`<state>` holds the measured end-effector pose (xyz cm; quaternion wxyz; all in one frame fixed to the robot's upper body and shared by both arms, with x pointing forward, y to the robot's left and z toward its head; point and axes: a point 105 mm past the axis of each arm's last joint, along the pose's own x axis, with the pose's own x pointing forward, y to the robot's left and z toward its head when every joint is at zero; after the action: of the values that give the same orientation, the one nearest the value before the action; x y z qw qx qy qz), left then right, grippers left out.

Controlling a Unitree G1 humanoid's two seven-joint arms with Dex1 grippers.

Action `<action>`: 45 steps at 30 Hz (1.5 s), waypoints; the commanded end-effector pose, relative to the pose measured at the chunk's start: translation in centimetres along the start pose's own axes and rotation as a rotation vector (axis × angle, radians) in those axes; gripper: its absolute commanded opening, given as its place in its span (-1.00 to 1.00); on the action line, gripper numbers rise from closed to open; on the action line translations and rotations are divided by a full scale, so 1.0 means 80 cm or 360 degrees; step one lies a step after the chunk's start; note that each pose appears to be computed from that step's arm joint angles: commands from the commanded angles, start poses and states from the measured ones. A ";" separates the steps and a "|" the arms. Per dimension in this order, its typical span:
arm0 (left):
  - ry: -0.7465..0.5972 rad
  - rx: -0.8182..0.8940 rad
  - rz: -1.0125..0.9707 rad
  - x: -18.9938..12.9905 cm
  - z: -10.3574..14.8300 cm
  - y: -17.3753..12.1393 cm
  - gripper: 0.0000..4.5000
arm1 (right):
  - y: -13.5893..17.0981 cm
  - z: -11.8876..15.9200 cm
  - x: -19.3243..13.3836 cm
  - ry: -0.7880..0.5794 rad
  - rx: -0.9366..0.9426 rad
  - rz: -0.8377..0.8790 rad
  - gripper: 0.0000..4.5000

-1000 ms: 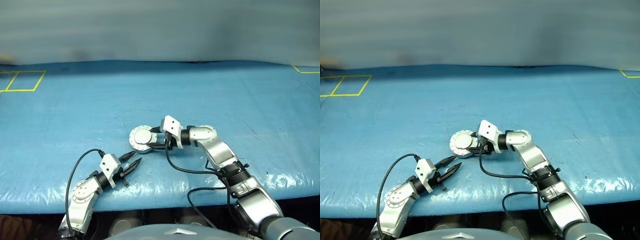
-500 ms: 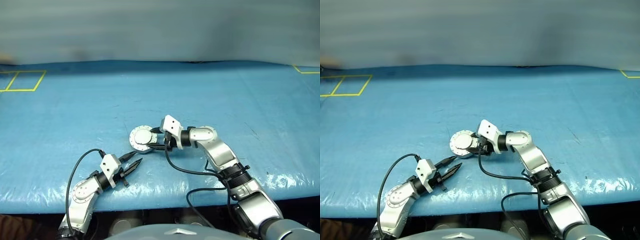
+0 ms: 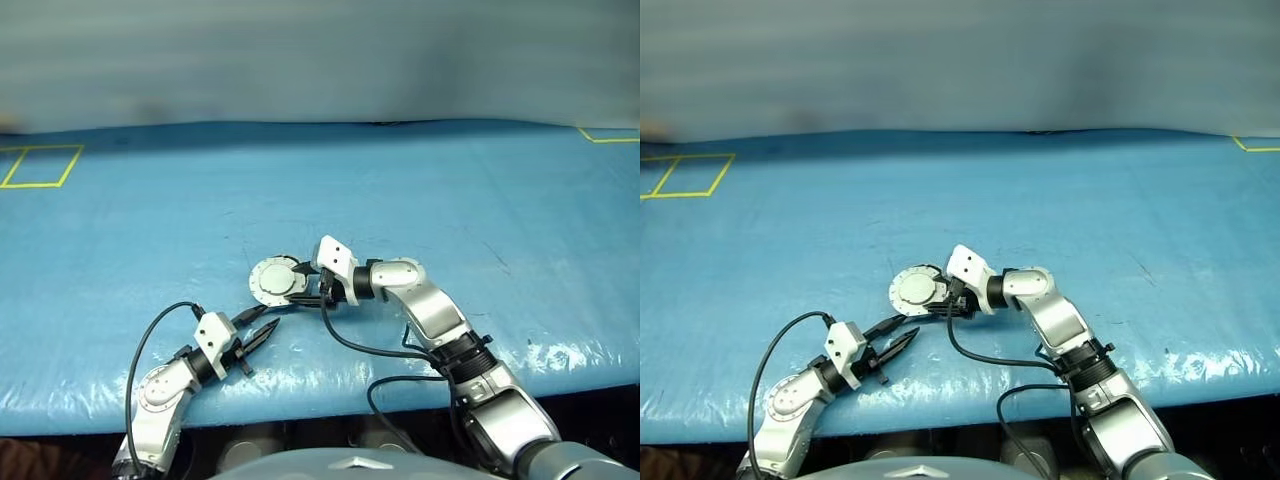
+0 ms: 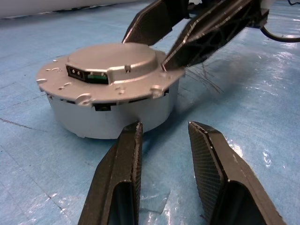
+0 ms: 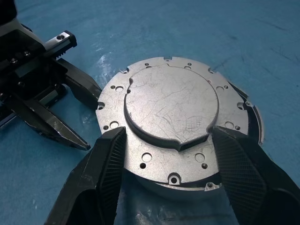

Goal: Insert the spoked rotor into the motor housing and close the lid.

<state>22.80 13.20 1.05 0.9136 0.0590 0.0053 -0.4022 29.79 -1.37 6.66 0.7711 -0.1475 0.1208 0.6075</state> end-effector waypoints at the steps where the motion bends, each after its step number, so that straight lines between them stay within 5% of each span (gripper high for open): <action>1: 0.0036 -0.0014 0.0005 -0.006 -0.007 -0.001 -0.29 | 0.007 0.009 0.004 -0.0031 -0.0016 0.0044 0.35; 12: 0.0051 -0.0046 -0.0010 -0.010 -0.010 -0.003 -0.29 | -0.025 0.036 -0.014 -0.0095 -0.0223 -0.0145 0.35; 25: 0.0063 -0.0069 0.0009 -0.020 -0.011 -0.002 -0.29 | -0.017 0.043 0.002 -0.0209 -0.0112 -0.0066 0.35; 31: 0.0061 -0.0064 0.0015 -0.022 -0.010 -0.001 -0.29 | -0.024 0.038 0.008 -0.0198 -0.0134 -0.0140 0.99; 45: 0.0071 -0.0065 0.0032 -0.023 -0.013 0.000 -0.29 | -0.001 0.029 0.022 -0.0186 -0.0121 -0.0030 0.99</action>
<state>22.00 14.06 0.83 0.9162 0.0474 0.0157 -0.3976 30.70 0.37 7.24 0.7814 -0.1444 0.0756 0.6023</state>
